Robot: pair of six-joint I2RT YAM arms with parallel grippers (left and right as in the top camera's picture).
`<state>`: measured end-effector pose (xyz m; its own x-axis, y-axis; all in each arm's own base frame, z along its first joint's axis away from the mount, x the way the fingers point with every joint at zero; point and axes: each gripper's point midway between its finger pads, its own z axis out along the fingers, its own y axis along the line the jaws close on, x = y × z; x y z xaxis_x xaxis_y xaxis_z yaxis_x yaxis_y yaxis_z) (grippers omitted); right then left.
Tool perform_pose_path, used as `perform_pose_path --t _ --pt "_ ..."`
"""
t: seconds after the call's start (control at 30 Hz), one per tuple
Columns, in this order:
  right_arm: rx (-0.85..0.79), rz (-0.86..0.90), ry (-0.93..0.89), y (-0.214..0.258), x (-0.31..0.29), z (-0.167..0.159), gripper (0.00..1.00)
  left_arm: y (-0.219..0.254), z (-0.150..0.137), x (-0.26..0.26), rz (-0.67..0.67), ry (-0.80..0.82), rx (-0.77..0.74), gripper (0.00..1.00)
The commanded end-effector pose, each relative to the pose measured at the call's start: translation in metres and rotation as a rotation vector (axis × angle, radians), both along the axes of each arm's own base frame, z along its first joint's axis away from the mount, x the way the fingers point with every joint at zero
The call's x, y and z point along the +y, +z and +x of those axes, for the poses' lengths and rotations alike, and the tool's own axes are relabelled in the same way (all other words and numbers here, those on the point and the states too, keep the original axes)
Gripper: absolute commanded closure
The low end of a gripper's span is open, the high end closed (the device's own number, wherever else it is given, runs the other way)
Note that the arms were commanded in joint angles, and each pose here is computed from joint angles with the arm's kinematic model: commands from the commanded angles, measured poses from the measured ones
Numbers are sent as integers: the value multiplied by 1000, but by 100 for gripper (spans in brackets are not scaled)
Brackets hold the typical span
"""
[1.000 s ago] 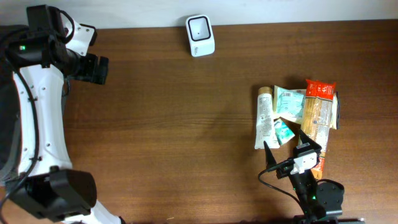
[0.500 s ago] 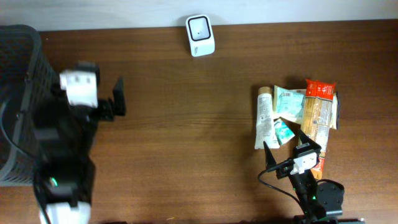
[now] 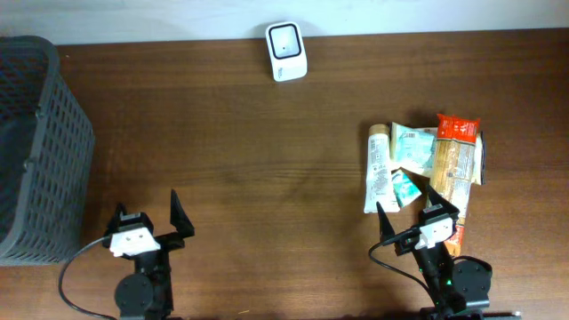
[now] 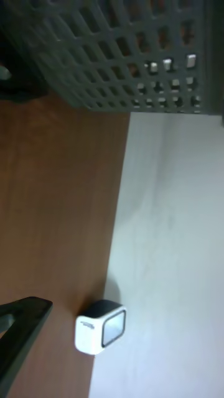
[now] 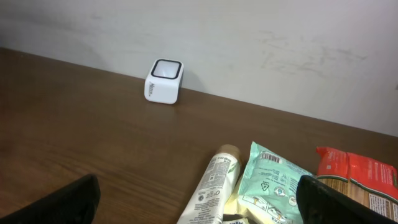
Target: Scan the item barcode
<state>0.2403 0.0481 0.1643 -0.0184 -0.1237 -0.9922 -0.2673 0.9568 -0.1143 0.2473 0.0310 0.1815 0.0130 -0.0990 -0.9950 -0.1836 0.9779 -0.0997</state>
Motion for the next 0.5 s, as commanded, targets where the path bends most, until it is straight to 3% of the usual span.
perform_pose_path --t 0.0,0.13,0.47 --pt "5 11 1 -2 0 0 2 -13 -5 4 31 26 31 1" --pt "5 11 1 -2 0 0 2 -22 -3 -4 150 -27 85 1" --pt "5 11 1 -2 0 0 1 -21 -3 -8 148 -53 84 1"
